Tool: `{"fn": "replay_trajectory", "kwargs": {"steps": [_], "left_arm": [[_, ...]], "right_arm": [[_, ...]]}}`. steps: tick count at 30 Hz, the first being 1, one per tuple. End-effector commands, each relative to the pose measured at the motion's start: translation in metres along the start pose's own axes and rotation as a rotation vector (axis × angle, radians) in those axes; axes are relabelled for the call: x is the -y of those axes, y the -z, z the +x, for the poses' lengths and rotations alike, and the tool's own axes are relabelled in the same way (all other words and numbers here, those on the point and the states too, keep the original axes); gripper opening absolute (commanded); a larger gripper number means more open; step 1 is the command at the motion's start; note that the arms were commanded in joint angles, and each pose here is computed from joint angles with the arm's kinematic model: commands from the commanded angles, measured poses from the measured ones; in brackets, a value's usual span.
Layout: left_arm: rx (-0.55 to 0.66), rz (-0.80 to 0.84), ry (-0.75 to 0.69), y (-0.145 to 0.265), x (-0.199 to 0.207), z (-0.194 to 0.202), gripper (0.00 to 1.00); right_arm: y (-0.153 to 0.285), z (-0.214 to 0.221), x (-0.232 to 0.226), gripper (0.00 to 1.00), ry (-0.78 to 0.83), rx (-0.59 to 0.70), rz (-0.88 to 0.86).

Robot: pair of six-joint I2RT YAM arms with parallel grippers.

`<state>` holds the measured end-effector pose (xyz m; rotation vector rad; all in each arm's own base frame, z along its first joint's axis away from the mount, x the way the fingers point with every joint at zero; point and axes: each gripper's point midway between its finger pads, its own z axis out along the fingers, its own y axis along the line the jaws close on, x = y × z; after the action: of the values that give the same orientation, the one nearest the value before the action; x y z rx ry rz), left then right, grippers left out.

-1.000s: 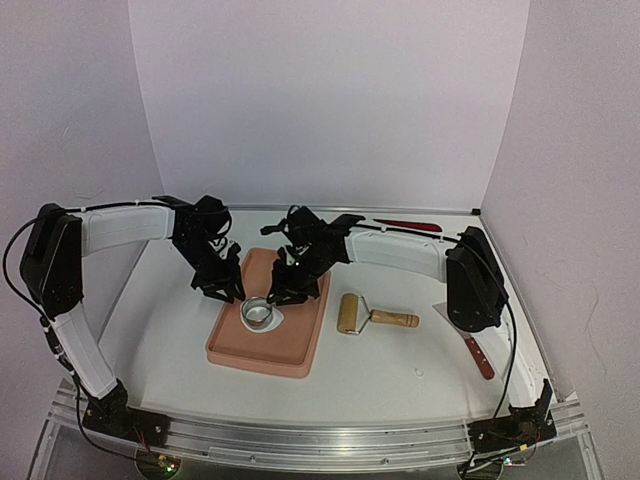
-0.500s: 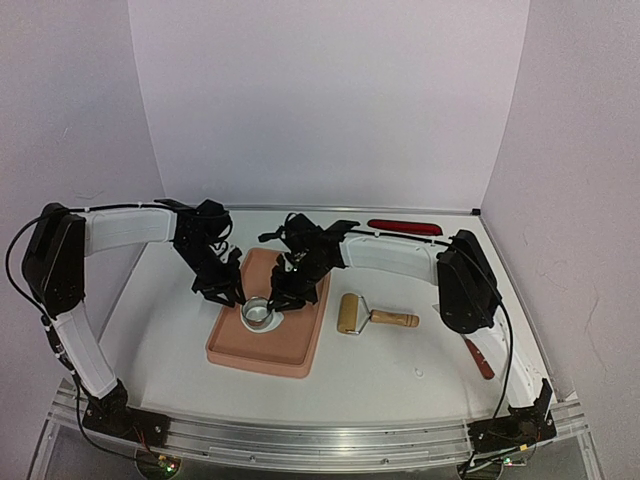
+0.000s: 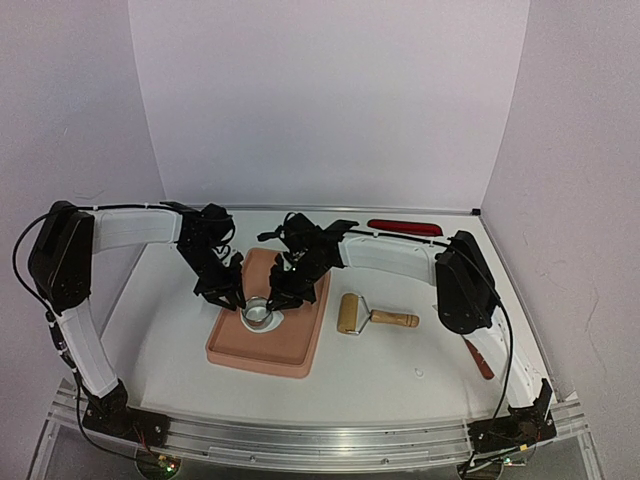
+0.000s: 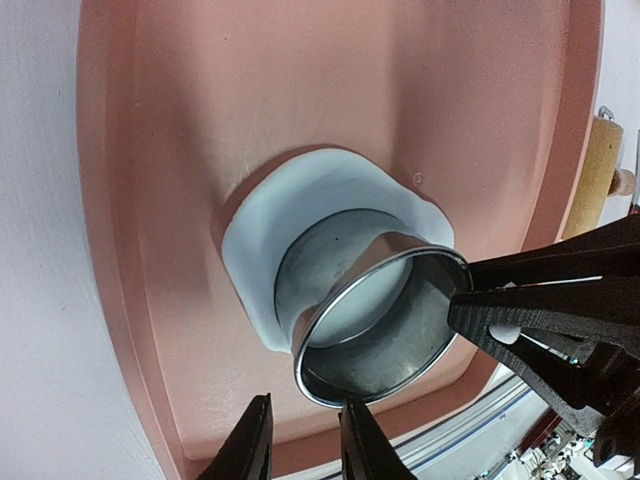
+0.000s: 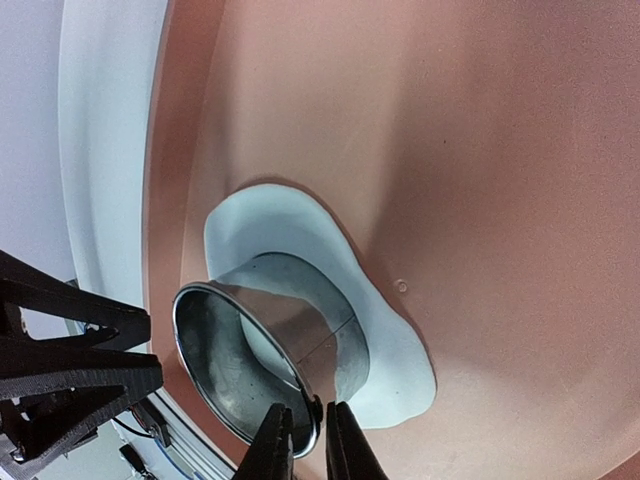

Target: Roll out the dumpling wrappers from the dough

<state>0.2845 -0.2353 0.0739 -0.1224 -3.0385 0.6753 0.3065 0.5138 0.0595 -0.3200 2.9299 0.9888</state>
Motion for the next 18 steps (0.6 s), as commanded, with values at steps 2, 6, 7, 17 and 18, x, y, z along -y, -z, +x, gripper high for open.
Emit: {"fn": "replay_trajectory", "kwargs": {"steps": [2,6,7,17,18], "left_arm": [[0.024,0.025,-0.032,0.0053,0.0094,-0.0121,0.22],[0.024,0.024,-0.029,0.0035,0.0088,-0.0135,0.2],[0.025,0.025,-0.029,0.0032,0.009,-0.0139,0.2],[0.019,0.025,-0.027,-0.0023,0.0095,-0.0189,0.16],[0.017,0.025,-0.027,-0.0031,0.0094,-0.0191,0.15]], "right_arm": [[-0.0037,-0.0016,-0.005,0.12,0.009,-0.001,-0.015],[-0.0044,-0.0003,-0.0042,0.11,0.01,-0.007,-0.015],[-0.0046,0.0002,-0.0039,0.11,0.011,-0.009,-0.015],[-0.0066,0.003,-0.0006,0.1,0.013,-0.019,-0.011],[-0.0068,0.0034,0.0,0.1,0.012,-0.021,-0.01]]}}
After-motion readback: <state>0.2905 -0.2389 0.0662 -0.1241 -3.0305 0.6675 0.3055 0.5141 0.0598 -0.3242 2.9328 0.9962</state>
